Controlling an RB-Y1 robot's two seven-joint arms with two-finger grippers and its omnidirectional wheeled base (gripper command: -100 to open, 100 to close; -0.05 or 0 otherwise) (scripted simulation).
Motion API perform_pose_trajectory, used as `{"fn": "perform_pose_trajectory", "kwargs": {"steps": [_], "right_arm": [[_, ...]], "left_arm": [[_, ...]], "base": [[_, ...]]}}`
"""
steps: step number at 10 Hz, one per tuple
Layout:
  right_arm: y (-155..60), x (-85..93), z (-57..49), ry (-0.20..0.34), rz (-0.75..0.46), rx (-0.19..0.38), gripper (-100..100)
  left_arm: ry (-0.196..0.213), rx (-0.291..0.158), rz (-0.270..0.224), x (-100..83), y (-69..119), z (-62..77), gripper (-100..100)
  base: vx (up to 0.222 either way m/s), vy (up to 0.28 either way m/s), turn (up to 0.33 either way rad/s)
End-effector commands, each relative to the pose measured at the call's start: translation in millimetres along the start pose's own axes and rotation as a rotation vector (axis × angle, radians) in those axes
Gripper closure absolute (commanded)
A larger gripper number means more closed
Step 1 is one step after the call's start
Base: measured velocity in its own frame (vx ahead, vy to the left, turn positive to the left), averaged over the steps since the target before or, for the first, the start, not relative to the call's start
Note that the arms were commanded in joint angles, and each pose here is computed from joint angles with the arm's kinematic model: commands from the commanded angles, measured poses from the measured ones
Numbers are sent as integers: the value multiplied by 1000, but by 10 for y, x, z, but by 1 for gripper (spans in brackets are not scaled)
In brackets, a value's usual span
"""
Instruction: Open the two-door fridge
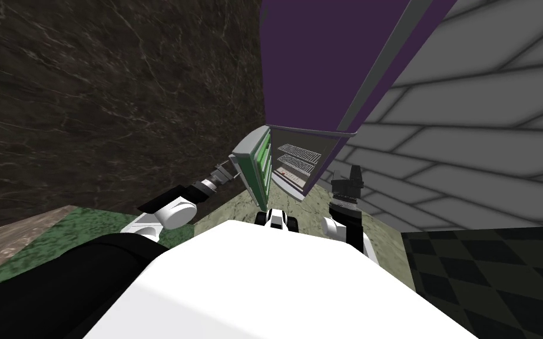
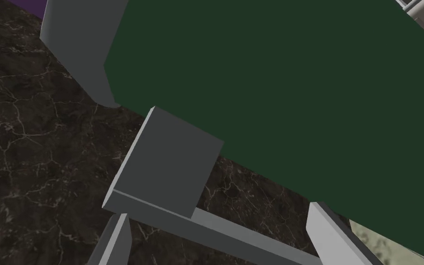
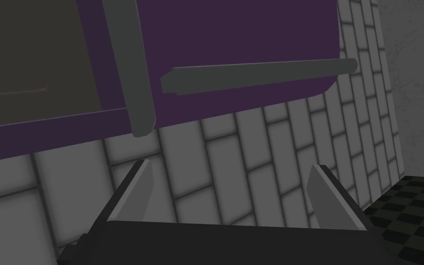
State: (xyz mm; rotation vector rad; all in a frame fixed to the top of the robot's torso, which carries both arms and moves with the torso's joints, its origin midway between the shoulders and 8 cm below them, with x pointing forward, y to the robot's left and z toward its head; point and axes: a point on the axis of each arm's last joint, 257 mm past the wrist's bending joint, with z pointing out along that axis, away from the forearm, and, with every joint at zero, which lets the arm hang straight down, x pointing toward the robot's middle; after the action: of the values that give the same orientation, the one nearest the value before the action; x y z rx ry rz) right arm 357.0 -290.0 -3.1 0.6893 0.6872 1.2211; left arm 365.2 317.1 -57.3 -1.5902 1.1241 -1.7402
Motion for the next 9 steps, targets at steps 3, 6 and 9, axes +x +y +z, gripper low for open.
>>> {"fn": "perform_pose_trajectory", "kwargs": {"steps": [3, 6, 9], "right_arm": [[0, 0, 0, 0, 0, 0, 0], [0, 0, 0, 0, 0, 0, 0], [0, 0, -1, 0, 0, 0, 0]], "left_arm": [[50, -23, -9, 194, 57, 22, -100], [118, -32, -11, 543, 57, -9, -100], [110, -32, -11, 508, 57, 6, -100]], "base": [[-18, 146, -86], [-4, 72, -23], [8, -13, 40]]}}
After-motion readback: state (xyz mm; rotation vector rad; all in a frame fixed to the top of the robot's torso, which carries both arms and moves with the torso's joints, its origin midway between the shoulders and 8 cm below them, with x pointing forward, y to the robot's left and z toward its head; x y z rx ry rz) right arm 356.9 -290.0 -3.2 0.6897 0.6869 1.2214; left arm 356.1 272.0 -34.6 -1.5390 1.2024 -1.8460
